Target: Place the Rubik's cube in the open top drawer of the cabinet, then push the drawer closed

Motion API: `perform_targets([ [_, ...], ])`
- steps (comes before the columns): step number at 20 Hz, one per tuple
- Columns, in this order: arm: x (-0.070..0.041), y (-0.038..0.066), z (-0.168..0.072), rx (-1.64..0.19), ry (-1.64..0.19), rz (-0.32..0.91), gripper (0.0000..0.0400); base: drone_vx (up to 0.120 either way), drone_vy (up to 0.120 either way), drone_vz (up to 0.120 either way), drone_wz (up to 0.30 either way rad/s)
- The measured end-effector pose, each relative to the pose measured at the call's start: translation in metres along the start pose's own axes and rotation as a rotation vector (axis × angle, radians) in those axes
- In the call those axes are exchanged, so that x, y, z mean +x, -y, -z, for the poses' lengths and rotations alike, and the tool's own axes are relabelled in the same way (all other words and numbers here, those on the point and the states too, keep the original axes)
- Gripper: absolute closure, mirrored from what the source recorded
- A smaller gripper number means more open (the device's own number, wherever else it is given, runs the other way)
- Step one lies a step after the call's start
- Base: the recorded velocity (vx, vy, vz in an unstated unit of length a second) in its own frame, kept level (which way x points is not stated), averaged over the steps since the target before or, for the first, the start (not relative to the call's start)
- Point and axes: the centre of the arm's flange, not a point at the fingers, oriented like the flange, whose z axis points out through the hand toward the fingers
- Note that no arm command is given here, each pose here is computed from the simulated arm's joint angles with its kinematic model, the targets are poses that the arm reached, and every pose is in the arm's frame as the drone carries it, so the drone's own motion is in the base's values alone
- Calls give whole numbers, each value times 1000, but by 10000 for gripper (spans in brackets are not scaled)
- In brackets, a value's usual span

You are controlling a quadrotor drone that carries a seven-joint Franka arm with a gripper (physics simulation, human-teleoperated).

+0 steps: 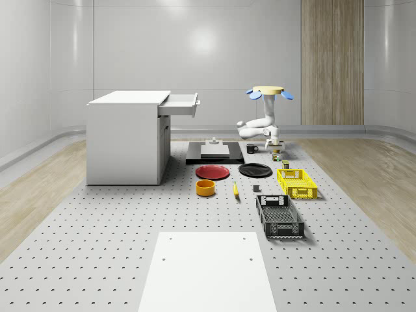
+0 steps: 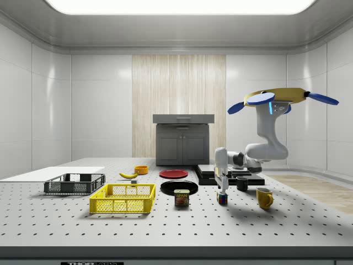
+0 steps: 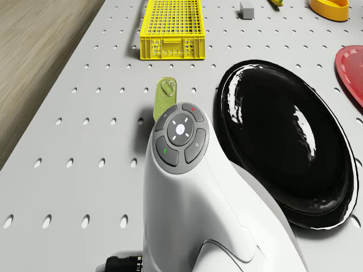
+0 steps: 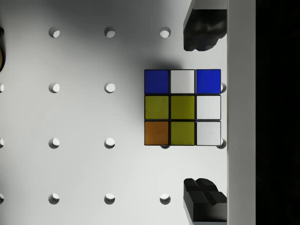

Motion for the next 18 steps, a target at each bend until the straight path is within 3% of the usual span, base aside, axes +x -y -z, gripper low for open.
perform_targets([
  [18,0,8,-36,0,0,0,0,0,0,0,0],
])
